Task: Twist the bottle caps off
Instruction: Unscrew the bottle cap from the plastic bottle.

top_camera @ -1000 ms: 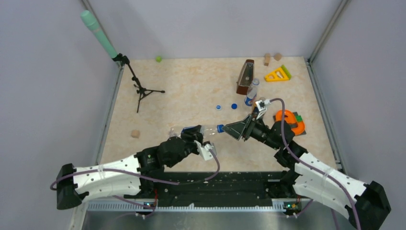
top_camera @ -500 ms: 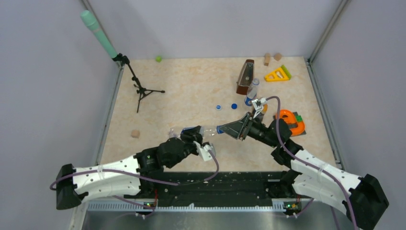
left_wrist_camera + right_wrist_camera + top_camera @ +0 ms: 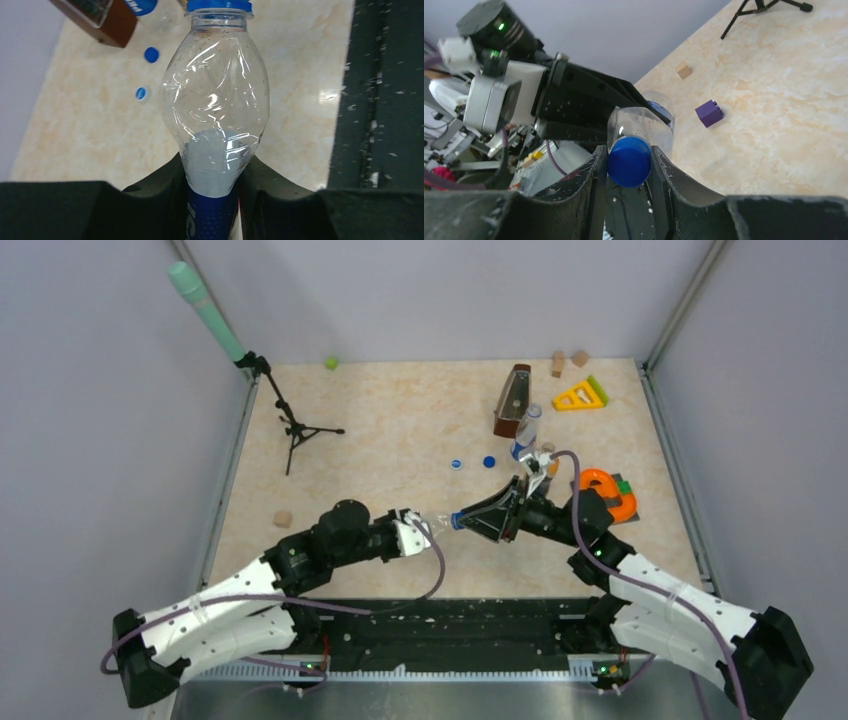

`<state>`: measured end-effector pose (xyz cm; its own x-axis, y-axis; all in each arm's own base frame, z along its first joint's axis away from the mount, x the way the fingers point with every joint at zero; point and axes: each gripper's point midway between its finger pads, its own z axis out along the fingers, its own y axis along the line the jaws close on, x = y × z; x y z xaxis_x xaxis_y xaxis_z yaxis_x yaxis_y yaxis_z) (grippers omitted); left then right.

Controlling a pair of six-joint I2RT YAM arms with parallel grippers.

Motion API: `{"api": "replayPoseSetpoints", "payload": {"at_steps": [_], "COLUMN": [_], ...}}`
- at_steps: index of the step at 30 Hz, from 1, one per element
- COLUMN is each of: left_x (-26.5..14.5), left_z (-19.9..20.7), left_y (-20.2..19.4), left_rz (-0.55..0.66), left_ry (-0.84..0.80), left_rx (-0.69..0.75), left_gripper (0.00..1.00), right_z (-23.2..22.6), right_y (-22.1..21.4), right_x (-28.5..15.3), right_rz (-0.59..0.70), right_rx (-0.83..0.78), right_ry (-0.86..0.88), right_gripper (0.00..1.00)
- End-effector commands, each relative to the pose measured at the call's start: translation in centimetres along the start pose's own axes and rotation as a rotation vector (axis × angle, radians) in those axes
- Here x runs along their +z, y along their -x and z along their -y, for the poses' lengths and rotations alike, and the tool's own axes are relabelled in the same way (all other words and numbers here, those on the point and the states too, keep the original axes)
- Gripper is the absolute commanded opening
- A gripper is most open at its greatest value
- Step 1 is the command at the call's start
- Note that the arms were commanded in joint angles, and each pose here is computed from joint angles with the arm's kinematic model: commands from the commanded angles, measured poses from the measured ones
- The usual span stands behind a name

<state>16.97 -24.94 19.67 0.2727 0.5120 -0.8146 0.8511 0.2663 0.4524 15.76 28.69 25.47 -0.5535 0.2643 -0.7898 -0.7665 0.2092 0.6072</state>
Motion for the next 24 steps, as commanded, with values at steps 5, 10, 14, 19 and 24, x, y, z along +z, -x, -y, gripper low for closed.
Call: {"api": "replayPoseSetpoints", "payload": {"at_steps": [5,10,14,19,24], "left_x": [-0.4,-0.3,-0.6,-0.4,-1.1], "left_z": [0.1,1.5,1.3,-0.9,-2.5], "left_y": [6.3,5.5,5.3,4.5,2.9], "left_rz": [0.157,0.053,0.028,0.093,0.146], "left_ry": [-0.312,-0.433,-0.424,-0.243,-0.060], "left_rx": [-0.314,-0.361,-0.358,-0.252,-0.116], "left_gripper": [0.00,0.00,0.00,0.00,0.00], "right_z": [-1.9,-1.7,-1.1,-0.8,-1.0], "right_y": [-1.9,-2.6,-3.1,-1.7,0.0], "right_x": [-1.0,-1.2,-1.2,-1.1,-1.4], "right_rz": [-0.086,-0.102,-0.113,-0.063,0.019], "right_rx": [-0.176,-0.190,-0.194,-0.175,-0.143], "right_ry": [0.147,0.154,0.137,0.081,0.037], "right_gripper": [0.03,0.05,0.10,0.43,0.60]}}
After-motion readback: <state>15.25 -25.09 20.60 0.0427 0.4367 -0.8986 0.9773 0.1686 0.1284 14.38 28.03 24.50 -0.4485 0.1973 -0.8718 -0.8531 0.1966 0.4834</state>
